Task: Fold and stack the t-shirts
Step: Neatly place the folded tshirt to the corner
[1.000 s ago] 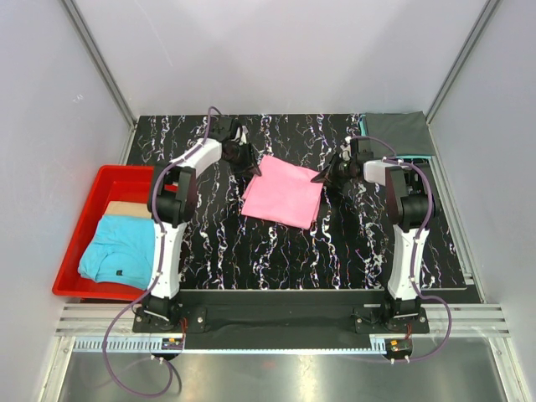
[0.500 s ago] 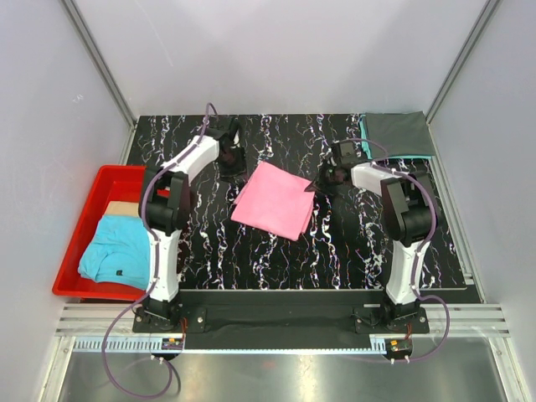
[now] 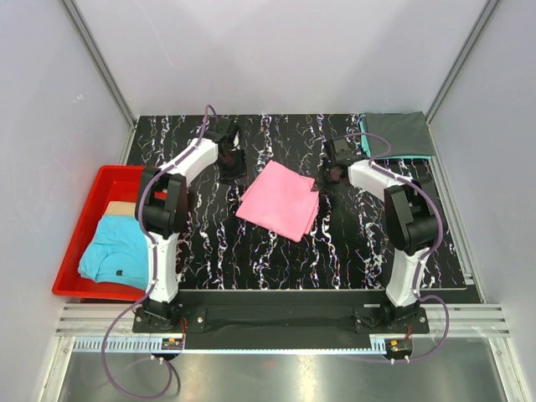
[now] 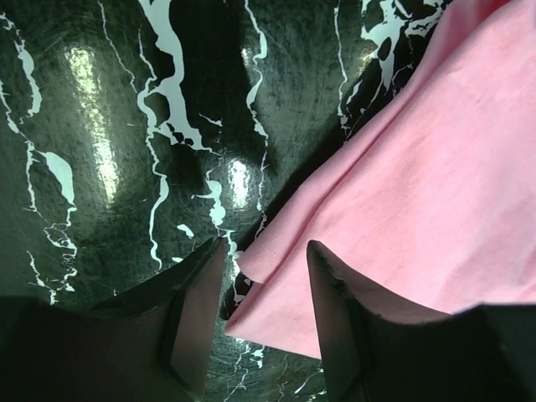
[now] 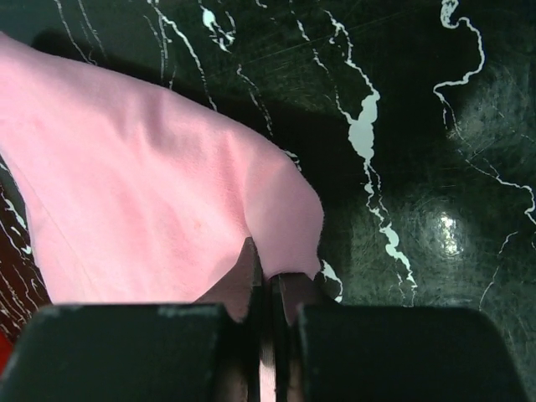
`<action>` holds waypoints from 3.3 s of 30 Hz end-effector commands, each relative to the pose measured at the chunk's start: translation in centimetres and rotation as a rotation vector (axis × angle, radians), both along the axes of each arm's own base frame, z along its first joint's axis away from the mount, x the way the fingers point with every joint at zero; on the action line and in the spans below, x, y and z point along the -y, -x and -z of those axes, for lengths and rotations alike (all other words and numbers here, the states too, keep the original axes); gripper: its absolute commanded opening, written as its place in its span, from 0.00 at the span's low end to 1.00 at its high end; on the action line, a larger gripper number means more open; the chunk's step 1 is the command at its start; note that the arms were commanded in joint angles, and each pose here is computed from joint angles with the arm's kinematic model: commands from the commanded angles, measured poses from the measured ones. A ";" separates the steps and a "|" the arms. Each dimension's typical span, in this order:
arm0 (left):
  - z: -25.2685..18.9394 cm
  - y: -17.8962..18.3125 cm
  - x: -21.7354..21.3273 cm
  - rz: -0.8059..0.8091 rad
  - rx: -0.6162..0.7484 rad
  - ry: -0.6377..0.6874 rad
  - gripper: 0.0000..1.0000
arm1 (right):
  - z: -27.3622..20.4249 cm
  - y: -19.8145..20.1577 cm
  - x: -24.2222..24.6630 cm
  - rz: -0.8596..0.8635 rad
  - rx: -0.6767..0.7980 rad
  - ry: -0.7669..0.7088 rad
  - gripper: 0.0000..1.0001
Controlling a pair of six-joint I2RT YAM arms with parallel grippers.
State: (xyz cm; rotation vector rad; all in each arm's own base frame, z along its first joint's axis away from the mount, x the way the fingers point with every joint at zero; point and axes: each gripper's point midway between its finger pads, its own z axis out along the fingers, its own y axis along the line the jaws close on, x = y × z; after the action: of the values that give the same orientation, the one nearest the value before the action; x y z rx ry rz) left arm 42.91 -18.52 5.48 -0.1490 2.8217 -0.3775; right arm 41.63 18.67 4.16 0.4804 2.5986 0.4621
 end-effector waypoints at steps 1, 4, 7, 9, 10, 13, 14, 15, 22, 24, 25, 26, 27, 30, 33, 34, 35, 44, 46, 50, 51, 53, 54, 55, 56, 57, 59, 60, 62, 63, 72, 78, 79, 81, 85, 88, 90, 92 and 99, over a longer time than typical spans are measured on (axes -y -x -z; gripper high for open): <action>-2.0 -0.7 0.9 0.016 0.055 0.040 0.50 | -4.4 -1.5 -0.1 0.002 0.116 0.054 0.00; -2.3 -0.6 0.8 0.018 0.055 0.031 0.50 | -5.1 -1.7 -0.2 -0.013 0.138 0.062 0.00; -2.9 0.0 0.8 0.033 0.052 0.025 0.50 | -5.4 -2.4 0.1 -0.067 0.172 0.104 0.00; -3.7 0.5 0.6 0.042 0.072 0.019 0.50 | -5.0 -3.0 0.7 -0.123 0.181 0.127 0.00; -3.9 0.6 0.5 0.041 0.085 0.014 0.50 | -5.0 -3.0 1.1 -0.123 0.161 0.132 0.00; -3.9 1.1 0.5 0.057 0.092 0.022 0.51 | -4.7 -3.1 1.2 -0.152 0.145 0.083 0.00; -4.0 1.2 1.2 0.079 0.089 0.057 0.51 | -4.6 -2.9 0.9 -0.164 0.142 0.068 0.00; -3.7 1.5 1.8 0.097 0.082 0.074 0.51 | -4.3 -2.8 0.7 -0.160 0.132 0.056 0.02; -1.7 3.5 6.7 0.198 0.041 0.218 0.50 | -2.2 -2.0 1.2 -0.146 0.067 0.033 0.27; -1.5 4.0 8.1 0.237 0.062 0.246 0.51 | -2.1 -2.1 2.0 -0.139 0.054 0.018 0.36; -1.1 4.1 8.3 0.242 0.060 0.242 0.51 | -2.0 -2.0 2.3 -0.133 0.041 0.011 0.41; -0.5 4.3 8.1 0.237 0.045 0.234 0.50 | -1.8 -2.0 2.8 -0.124 0.031 0.000 0.45; 0.5 4.5 8.0 0.235 0.019 0.220 0.50 | -1.7 -1.7 3.5 -0.113 0.017 -0.023 0.59; 2.5 5.0 7.0 0.218 -0.023 0.165 0.50 | -1.2 -0.9 5.0 -0.082 -0.006 -0.049 0.73; 3.7 5.3 6.4 0.207 -0.051 0.133 0.50 | -0.7 0.3 5.1 -0.066 -0.031 -0.092 0.79; 3.9 5.4 6.4 0.207 -0.057 0.129 0.50 | -0.7 0.5 5.0 -0.064 -0.039 -0.102 0.81; 4.2 5.5 6.3 0.204 -0.065 0.123 0.50 | -0.5 0.7 4.8 -0.052 -0.048 -0.121 0.82; 4.4 5.5 6.1 0.196 -0.066 0.122 0.50 | 1.3 1.9 3.3 0.025 -0.072 -0.250 0.84; 4.5 5.5 6.1 0.196 -0.066 0.122 0.50 | 1.5 1.7 3.1 0.032 -0.040 -0.265 0.84; 4.6 5.7 6.2 0.192 -0.073 0.127 0.50 | 2.4 1.7 2.4 0.034 -0.053 -0.291 0.87; 4.6 5.7 6.3 0.195 -0.073 0.127 0.50 | 2.5 1.7 2.1 0.029 -0.056 -0.297 0.87; 4.4 5.6 6.3 0.192 -0.068 0.132 0.50 | 3.0 1.9 1.7 0.021 -0.075 -0.296 0.86; 4.4 5.6 6.4 0.193 -0.069 0.133 0.50 | 3.0 1.9 1.4 0.013 -0.075 -0.287 0.86; 4.3 5.6 6.4 0.189 -0.068 0.135 0.50 | 3.2 2.0 1.3 0.013 -0.082 -0.282 0.85; 4.2 5.5 6.4 0.189 -0.064 0.138 0.50 | 3.3 2.0 1.2 0.011 -0.083 -0.280 0.85; 4.1 5.5 6.4 0.188 -0.063 0.139 0.50 | 3.4 2.0 1.1 0.011 -0.085 -0.280 0.84; 4.2 5.6 6.5 0.188 -0.065 0.142 0.50 | 3.9 2.2 1.1 0.004 -0.097 -0.274 0.82; 4.2 5.5 6.5 0.188 -0.063 0.143 0.50 | 4.1 2.1 1.1 0.000 -0.095 -0.272 0.80; 4.5 5.6 6.4 0.181 -0.073 0.139 0.50 | 4.4 2.2 1.1 -0.007 -0.098 -0.264 0.74; 4.6 5.8 6.4 0.183 -0.078 0.139 0.50 | 4.9 2.5 1.3 -0.005 -0.105 -0.254 0.71; 5.5 7.3 5.7 0.132 -0.119 0.124 0.49 | 0.8 0.5 0.0 -0.116 0.037 -0.221 0.00; 0.2 6.9 5.6 0.108 -0.048 0.139 0.50 | -2.4 -0.1 -1.7 -0.194 0.090 -0.119 0.00; -1.1 6.3 5.5 0.104 -0.012 0.131 0.50 | -2.5 -0.2 -1.4 -0.196 0.092 -0.092 0.00; -3.9 6.1 5.1 0.107 0.040 0.127 0.51 | -3.2 -0.7 -0.1 -0.210 0.114 -0.006 0.00; -7.2 6.0 4.5 0.124 0.113 0.112 0.52 | -5.6 -1.0 0.4 -0.266 0.170 0.043 0.00; -8.3 6.5 4.5 0.138 0.130 0.130 0.52 | -6.5 -0.6 0.6 -0.295 0.195 0.057 0.00; -9.1 6.6 4.4 0.144 0.152 0.136 0.52 | -6.3 -0.4 1.5 -0.318 0.197 0.113 0.00; -9.2 7.0 4.3 0.158 0.158 0.136 0.52 | -6.5 -1.0 2.5 -0.345 0.207 0.185 0.00; -9.2 8.2 4.1 0.197 0.176 0.153 0.52 | -8.2 -3.1 6.5 -0.350 0.220 0.329 0.00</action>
State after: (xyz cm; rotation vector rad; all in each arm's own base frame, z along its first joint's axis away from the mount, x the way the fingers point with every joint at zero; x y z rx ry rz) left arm 34.92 -22.52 13.09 0.0682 2.7038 -0.5926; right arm 42.51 14.93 9.54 -0.0900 2.5530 0.3075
